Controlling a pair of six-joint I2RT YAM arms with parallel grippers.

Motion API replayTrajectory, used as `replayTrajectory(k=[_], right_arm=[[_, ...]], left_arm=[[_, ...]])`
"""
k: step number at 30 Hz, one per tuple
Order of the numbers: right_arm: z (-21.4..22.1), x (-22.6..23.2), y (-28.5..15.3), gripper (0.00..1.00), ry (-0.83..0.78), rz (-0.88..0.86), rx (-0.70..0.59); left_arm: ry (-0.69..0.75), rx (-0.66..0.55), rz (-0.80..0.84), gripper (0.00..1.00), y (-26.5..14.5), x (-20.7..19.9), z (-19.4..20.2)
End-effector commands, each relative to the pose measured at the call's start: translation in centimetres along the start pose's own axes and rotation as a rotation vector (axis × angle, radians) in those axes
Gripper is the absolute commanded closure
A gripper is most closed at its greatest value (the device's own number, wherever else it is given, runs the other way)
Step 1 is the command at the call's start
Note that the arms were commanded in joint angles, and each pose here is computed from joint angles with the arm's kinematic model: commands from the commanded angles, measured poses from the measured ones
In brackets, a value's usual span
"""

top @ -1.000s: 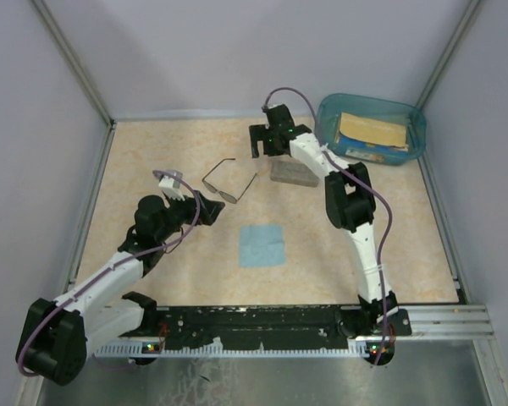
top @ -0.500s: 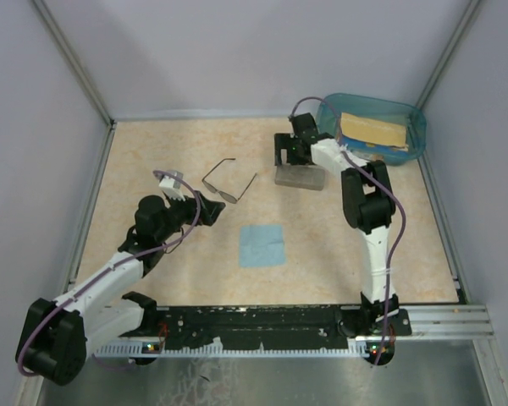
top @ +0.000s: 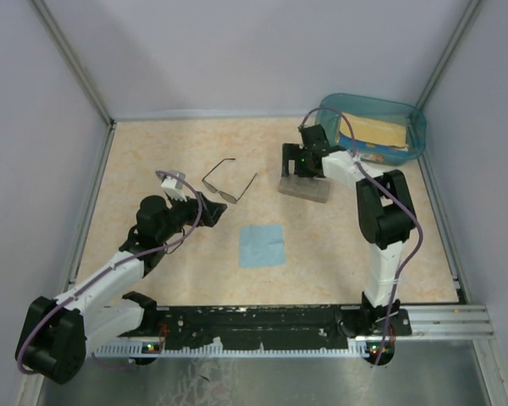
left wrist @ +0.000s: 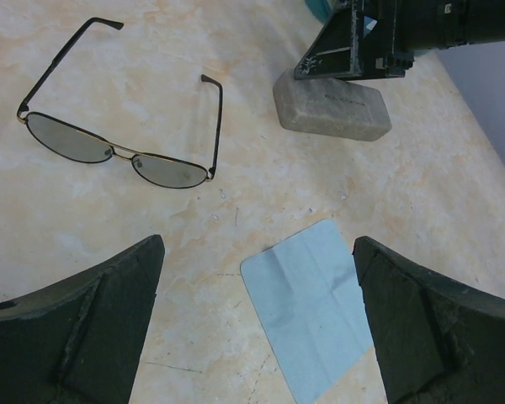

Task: Organize the sunglasses
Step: Adjust the sunglasses case at the center of the board.

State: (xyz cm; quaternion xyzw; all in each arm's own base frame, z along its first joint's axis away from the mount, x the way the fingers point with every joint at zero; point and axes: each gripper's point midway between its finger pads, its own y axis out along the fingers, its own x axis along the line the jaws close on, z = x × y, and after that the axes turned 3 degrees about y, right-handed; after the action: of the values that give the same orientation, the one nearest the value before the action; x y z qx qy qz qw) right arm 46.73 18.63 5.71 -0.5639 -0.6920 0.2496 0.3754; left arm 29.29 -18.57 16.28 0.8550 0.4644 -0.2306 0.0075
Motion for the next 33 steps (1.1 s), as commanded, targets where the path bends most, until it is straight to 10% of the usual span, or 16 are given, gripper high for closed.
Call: replayTrajectory(k=[1,33], right_arm=[[-3.1,1.2,-3.7,0.01,0.053,-0.059,-0.123],[-2.2,-4.2,-7.1,0.01,0.072,0.011,-0.214]], left_arm=[[0.013,-0.031,0.034,0.0,0.2,-1.0,-1.4],[0.014,-0.043,0.049,0.0,-0.8,-1.9,-1.4]])
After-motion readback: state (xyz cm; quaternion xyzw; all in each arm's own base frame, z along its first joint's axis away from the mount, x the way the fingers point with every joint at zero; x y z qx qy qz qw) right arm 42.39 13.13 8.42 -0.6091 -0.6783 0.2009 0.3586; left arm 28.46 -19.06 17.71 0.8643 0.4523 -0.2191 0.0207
